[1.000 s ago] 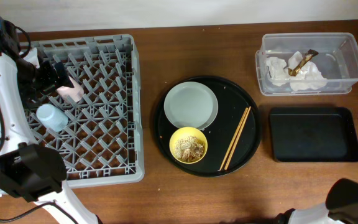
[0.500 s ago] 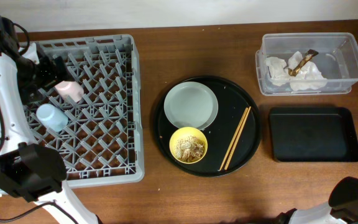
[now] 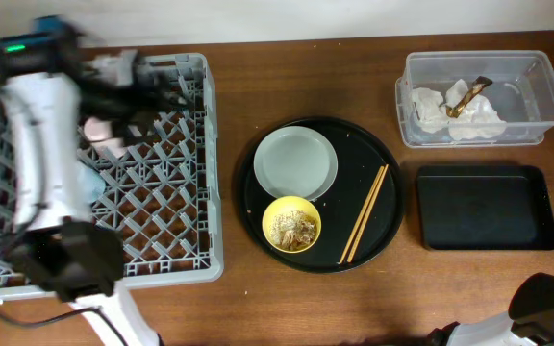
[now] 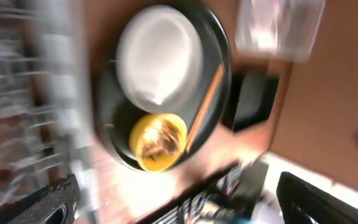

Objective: Sort waste into correct bins and load items into the dishwasher rack
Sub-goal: 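Reach the left gripper to the white plate on the tray, then grasp the white plate edge with the left gripper and lift, then stand the white plate upright in the rack's back-right slots, then reach the left gripper to the chopsticks on the tray, then grasp one chopstick with the left gripper and lift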

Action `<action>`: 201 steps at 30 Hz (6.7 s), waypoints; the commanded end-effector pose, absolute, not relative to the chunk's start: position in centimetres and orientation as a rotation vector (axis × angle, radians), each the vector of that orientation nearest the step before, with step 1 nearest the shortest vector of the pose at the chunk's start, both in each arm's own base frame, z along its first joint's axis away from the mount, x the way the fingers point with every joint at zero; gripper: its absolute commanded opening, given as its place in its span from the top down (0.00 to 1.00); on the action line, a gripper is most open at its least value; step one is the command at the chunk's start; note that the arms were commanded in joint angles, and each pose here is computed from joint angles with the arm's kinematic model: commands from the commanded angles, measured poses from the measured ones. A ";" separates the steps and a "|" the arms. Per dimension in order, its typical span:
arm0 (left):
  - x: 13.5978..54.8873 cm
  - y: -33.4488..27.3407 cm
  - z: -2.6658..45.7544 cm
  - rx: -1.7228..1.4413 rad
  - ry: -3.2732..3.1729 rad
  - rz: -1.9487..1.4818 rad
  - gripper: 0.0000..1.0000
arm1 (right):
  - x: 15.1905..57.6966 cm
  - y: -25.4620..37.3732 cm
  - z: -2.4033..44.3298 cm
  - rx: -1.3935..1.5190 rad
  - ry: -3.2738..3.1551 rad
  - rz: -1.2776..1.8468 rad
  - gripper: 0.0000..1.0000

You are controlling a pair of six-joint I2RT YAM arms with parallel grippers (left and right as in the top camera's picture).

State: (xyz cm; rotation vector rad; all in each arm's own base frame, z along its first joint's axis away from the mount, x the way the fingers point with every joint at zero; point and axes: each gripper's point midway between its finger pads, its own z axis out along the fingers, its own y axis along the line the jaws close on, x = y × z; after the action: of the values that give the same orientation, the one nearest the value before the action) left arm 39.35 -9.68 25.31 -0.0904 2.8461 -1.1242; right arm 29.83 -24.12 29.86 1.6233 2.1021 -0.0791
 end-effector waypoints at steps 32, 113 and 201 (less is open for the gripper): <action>36.9 -36.3 4.8 0.921 2.780 0.032 0.51 | 29.7 -24.0 30.0 1.624 2.099 -0.077 0.01; 44.3 -2.3 32.6 0.065 2.472 -0.961 0.01 | 29.7 -24.0 30.0 1.624 2.099 -0.077 0.01; 31.0 -40.9 0.0 0.872 2.953 -0.010 0.68 | 29.7 -24.0 30.0 1.624 2.099 -0.077 0.01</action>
State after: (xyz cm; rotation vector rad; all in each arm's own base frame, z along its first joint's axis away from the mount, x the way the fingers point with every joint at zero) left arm 31.01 -41.04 0.80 0.8860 2.9260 -0.0033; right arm 29.83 -24.03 29.83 1.6234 2.1055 -0.0738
